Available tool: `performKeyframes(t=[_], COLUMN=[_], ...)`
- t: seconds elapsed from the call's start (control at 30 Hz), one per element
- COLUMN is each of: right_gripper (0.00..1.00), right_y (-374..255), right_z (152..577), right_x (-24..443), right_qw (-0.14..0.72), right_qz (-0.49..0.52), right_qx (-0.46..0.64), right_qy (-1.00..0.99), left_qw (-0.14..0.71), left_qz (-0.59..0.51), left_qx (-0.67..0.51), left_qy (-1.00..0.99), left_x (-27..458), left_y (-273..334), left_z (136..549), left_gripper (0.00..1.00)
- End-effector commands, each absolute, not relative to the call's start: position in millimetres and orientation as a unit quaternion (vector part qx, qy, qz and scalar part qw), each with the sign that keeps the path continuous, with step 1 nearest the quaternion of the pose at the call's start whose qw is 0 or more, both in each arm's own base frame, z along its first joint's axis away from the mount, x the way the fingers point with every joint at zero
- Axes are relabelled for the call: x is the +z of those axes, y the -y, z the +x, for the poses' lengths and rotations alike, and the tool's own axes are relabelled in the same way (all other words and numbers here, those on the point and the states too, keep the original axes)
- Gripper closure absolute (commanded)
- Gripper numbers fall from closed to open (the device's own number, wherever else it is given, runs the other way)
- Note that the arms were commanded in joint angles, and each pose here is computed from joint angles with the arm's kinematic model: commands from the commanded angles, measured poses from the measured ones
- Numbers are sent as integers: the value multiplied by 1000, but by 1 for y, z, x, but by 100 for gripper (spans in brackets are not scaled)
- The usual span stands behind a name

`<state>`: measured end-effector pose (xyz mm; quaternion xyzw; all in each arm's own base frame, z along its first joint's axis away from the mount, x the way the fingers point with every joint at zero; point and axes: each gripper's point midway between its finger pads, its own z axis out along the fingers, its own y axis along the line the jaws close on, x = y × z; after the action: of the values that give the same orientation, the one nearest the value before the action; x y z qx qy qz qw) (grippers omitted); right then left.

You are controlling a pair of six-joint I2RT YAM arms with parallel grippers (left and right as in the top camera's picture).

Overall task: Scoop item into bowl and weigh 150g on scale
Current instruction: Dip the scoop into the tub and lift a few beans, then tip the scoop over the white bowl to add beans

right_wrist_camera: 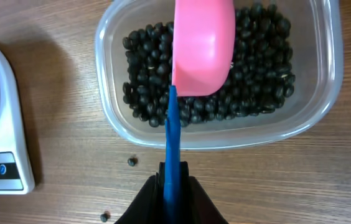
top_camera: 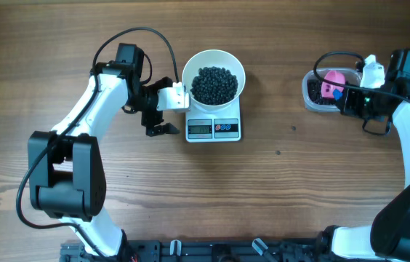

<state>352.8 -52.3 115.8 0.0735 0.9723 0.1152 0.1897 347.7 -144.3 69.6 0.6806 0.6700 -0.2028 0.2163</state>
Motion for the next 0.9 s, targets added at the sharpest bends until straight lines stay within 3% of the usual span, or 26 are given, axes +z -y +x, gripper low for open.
performKeyframes(t=[0.0,0.2,0.47,0.73,0.87], right_gripper=[96,96,96,96,96], right_y=[47,24,47,69,61], right_z=[359,359,368,370,374], right_x=[126,124,127,154,205], right_qw=[207,208,231,277,350], right_qz=[73,77,109,93,19], right_qx=[131,201,171,167,173], right_qy=[-967,-954,-951,-942,-920], left_qw=[214,214,214,214,214], left_qz=[675,675,675,675,675], left_qx=[-216,-216,-216,-216,-216], left_qy=[-672,-672,-672,-672,-672], left_x=[65,65,65,65,65], left_y=[145,145,145,145,145], left_z=[344,344,344,344,344], left_gripper=[0,0,0,0,0])
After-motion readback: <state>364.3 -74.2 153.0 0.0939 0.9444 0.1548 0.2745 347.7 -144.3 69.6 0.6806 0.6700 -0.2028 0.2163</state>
